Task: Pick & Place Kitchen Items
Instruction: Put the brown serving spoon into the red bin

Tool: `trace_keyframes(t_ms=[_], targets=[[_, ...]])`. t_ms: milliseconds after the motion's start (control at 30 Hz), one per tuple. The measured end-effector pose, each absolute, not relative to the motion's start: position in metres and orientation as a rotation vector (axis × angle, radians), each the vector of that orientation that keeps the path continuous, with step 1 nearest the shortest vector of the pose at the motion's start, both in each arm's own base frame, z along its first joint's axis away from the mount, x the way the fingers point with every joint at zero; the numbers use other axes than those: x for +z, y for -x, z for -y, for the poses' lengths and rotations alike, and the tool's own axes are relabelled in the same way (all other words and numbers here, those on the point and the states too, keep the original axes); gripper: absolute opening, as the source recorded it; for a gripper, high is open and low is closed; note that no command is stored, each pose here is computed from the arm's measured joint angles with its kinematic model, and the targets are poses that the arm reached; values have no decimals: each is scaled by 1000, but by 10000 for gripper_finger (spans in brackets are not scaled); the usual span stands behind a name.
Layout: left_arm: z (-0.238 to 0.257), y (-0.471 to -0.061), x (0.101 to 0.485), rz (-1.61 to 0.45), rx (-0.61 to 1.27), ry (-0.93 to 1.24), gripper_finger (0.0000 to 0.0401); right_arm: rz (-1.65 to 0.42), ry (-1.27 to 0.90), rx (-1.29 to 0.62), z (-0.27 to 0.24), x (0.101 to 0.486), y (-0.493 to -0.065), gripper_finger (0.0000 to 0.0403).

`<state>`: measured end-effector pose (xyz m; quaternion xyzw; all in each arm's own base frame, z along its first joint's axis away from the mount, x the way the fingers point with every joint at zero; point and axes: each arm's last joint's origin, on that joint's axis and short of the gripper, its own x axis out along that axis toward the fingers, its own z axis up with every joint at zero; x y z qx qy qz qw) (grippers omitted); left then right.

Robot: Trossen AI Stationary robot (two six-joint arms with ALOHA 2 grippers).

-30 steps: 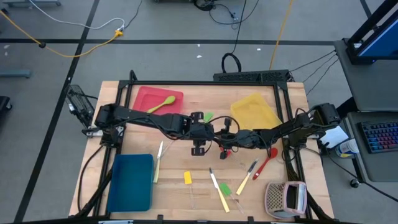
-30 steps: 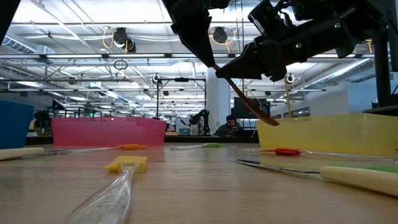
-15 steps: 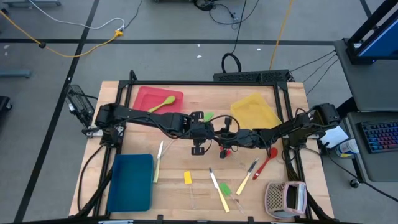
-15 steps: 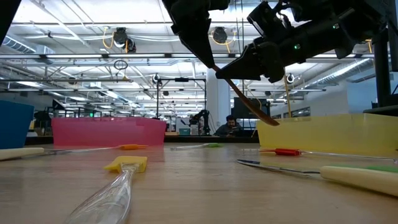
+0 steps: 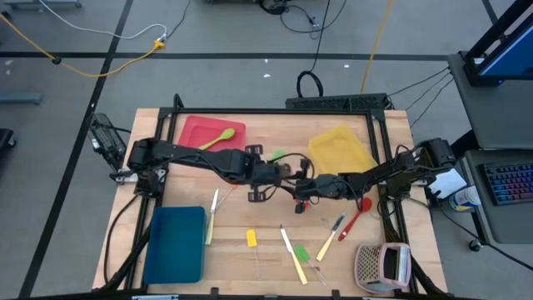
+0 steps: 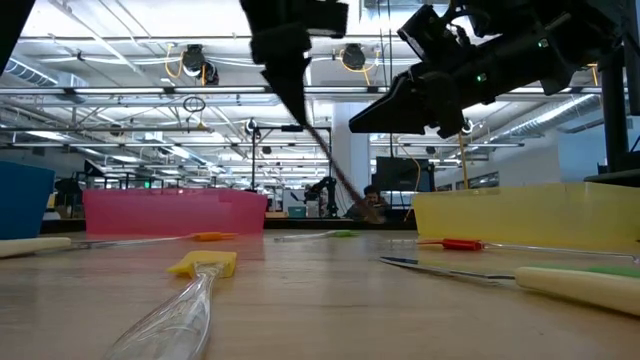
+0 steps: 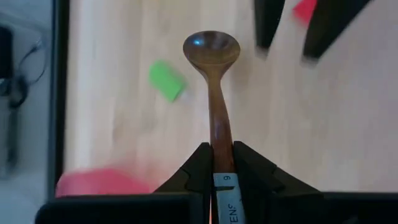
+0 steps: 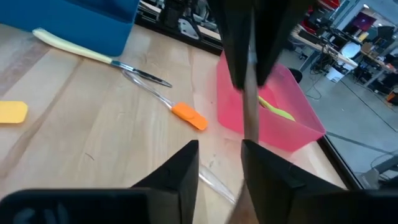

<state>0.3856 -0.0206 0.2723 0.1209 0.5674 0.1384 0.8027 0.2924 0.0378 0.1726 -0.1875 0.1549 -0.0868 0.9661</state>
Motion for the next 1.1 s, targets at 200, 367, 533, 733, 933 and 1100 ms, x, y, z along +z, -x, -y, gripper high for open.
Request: trace_keyframes(t_ms=[200,367,533,733,933,1100], targets=[[18,-363,291,-1274,354,-259,50,-315,378,-176,-38,172,-292,125],[12,-333,324,-1235,432,-256,50,-314,377,-177,-38,173,-292,120],[-3,-296,353,-1239,561,-190,52,-318,370,-177,-38,172,-292,119],[-22,-266,368,-1302,646,-149,49,-325,355,-178,-38,171,-292,116],[-38,-258,364,-1356,663,-121,49,-330,356,-177,-38,171,-292,115],[-51,-252,329,-1491,670,-109,50,-347,356,-175,-38,169,-291,114]])
